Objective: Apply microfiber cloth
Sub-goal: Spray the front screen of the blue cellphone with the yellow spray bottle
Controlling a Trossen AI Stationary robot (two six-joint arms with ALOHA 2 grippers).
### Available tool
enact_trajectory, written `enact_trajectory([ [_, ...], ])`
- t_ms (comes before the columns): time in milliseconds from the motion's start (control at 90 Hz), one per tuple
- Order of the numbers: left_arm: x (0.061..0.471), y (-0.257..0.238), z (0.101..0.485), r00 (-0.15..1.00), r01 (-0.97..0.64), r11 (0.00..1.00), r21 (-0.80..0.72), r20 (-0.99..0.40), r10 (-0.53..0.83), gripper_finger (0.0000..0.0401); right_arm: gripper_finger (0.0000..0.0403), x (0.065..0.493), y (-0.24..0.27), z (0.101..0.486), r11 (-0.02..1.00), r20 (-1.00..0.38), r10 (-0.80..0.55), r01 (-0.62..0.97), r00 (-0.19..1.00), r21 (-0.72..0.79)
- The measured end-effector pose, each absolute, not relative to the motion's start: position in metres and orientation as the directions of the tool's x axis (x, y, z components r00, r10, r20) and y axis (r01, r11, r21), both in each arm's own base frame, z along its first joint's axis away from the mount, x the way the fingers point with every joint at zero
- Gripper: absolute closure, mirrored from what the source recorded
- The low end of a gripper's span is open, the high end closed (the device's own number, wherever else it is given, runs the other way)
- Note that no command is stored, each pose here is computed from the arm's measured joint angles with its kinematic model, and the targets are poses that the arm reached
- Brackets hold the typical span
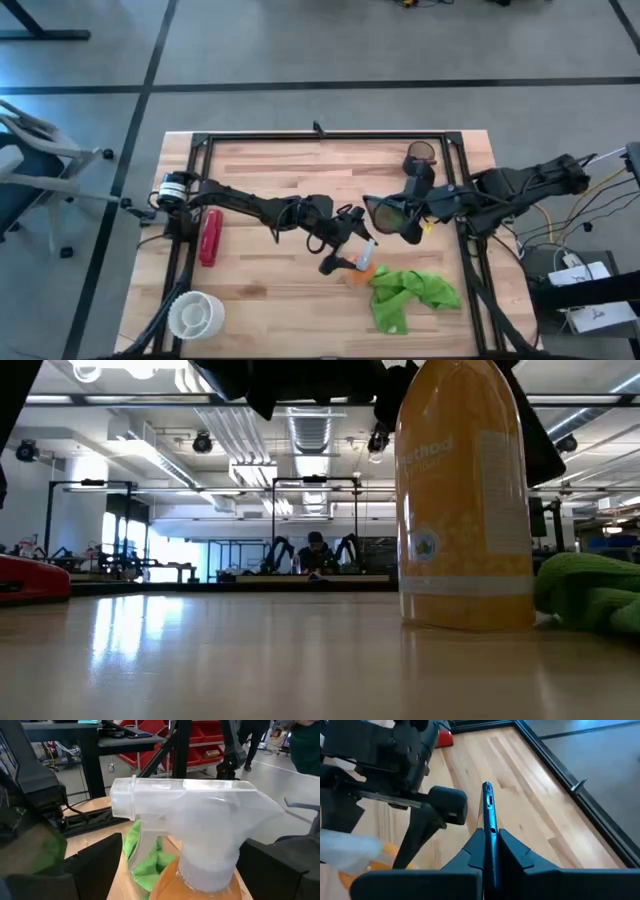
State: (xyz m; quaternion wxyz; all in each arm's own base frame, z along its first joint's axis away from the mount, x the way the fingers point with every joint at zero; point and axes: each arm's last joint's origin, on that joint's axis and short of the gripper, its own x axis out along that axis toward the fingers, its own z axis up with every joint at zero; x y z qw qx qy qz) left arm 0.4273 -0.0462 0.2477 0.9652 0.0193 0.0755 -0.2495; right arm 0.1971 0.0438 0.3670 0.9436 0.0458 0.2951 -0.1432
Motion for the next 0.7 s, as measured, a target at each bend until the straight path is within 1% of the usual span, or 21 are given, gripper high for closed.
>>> enact_trajectory([
  [67, 0.427, -0.046, 0.248, 0.864, 0.484, 0.875, -0.001, -0.156, -0.478, 0.0064, 0.0394, 0.197, 0.044, 0.367, 0.956, -0.570, -0.244, 0.294, 0.785, -0.004],
  [122, 0.427, -0.047, 0.248, 0.864, 0.484, 0.875, -0.001, -0.156, -0.478, 0.0084, 0.0394, 0.198, 0.044, 0.368, 0.956, -0.567, -0.243, 0.293, 0.787, -0.002],
  [333, 0.427, -0.046, 0.247, 0.864, 0.483, 0.876, -0.002, -0.159, -0.477, 0.0198, 0.0394, 0.197, 0.044, 0.374, 0.958, -0.551, -0.240, 0.286, 0.799, -0.001],
  [422, 0.427, -0.046, 0.248, 0.864, 0.483, 0.875, -0.001, -0.158, -0.477, 0.0228, 0.0394, 0.197, 0.044, 0.375, 0.959, -0.549, -0.239, 0.285, 0.801, -0.002],
  [489, 0.427, -0.046, 0.248, 0.865, 0.483, 0.876, 0.000, -0.158, -0.477, 0.0234, 0.0394, 0.197, 0.044, 0.375, 0.959, -0.549, -0.239, 0.284, 0.801, -0.003],
  [544, 0.427, -0.046, 0.248, 0.865, 0.482, 0.876, -0.001, -0.157, -0.476, 0.0227, 0.0394, 0.196, 0.044, 0.375, 0.960, -0.549, -0.239, 0.282, 0.801, -0.007],
  [622, 0.427, -0.046, 0.248, 0.866, 0.481, 0.877, 0.000, -0.160, -0.475, 0.0204, 0.0394, 0.196, 0.043, 0.376, 0.960, -0.547, -0.239, 0.279, 0.802, -0.010],
  [700, 0.426, -0.046, 0.248, 0.863, 0.482, 0.876, -0.007, -0.167, -0.476, 0.0173, 0.0394, 0.193, 0.042, 0.378, 0.961, -0.540, -0.239, 0.275, 0.807, -0.016],
])
